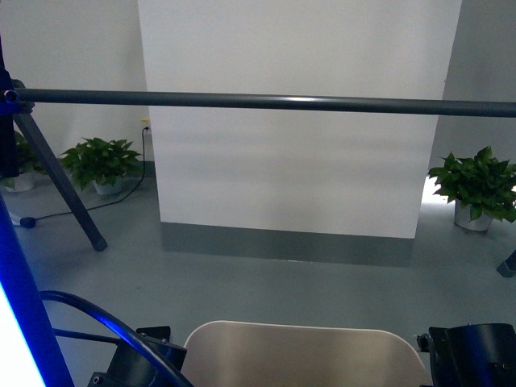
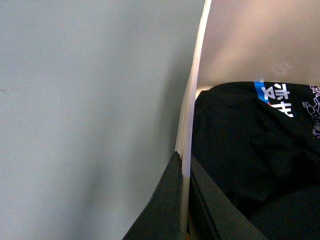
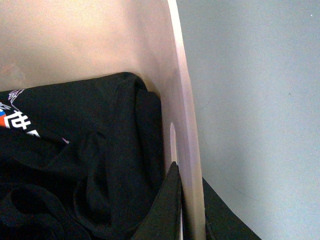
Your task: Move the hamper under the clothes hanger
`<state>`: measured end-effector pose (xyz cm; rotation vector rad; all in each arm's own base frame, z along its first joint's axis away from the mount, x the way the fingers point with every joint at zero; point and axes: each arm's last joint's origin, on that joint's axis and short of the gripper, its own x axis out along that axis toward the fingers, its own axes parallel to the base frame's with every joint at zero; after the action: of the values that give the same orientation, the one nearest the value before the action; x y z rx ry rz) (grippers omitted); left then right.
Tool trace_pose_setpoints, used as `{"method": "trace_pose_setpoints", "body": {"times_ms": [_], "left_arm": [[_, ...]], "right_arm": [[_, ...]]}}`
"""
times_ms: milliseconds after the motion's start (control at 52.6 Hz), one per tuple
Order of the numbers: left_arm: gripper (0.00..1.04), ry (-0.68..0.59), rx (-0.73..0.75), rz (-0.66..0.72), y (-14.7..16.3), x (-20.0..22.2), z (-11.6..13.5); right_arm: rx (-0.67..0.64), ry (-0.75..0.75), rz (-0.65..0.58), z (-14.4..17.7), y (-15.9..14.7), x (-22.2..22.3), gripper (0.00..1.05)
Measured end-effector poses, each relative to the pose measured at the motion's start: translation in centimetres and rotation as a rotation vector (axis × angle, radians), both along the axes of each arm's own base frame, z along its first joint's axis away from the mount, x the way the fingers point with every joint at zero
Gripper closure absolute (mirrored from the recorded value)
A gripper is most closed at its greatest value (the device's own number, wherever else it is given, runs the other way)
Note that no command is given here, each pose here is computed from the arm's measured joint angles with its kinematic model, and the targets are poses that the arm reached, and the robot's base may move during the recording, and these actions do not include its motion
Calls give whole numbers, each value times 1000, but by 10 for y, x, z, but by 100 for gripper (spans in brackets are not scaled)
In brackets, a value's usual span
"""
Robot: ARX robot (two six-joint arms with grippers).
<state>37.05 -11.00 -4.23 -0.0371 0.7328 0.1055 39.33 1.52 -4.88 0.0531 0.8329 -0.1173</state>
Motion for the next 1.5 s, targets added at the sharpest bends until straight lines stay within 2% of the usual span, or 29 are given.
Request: {"method": "trace_pose_setpoints", "body": {"times_ms": [171, 228, 381, 495, 552, 742, 875, 913, 1066, 1085, 1218, 1503], "left_arm": [[98, 11, -12, -2, 1, -2, 0], [89, 27, -16, -4, 3, -4, 0], [71, 58, -11, -3, 7, -12, -4], [58, 46, -2, 2, 8, -13, 2], [47, 14, -6, 1, 7, -10, 14], [28, -93, -8, 0, 3, 1, 46], [5, -214, -40, -24, -8, 8, 85], [6, -245, -47, -32, -12, 8, 97], [7, -343, -61, -66, -28, 3, 136], [7, -365, -59, -71, -32, 0, 147], [7, -407, -55, -78, -42, -14, 173], [7, -522, -121, -169, -60, -70, 218]], "right_arm": [[10, -8, -3, -1, 0, -3, 101], [13, -9, -8, -2, 0, -5, 93], [24, -8, -34, -4, -4, -11, 75], [31, -15, -47, -2, -6, -14, 63], [28, -23, -54, 3, -8, -17, 52], [24, -77, -68, 24, -11, -15, 33], [27, -178, -74, 60, -13, -11, 10], [29, -205, -74, 70, -13, -12, 6], [26, -285, -77, 102, -12, -18, 8], [18, -297, -85, 109, -11, -23, 8], [-12, -355, -126, 130, -6, -38, 8], [-23, -608, -178, 188, 23, -97, 8]]}}
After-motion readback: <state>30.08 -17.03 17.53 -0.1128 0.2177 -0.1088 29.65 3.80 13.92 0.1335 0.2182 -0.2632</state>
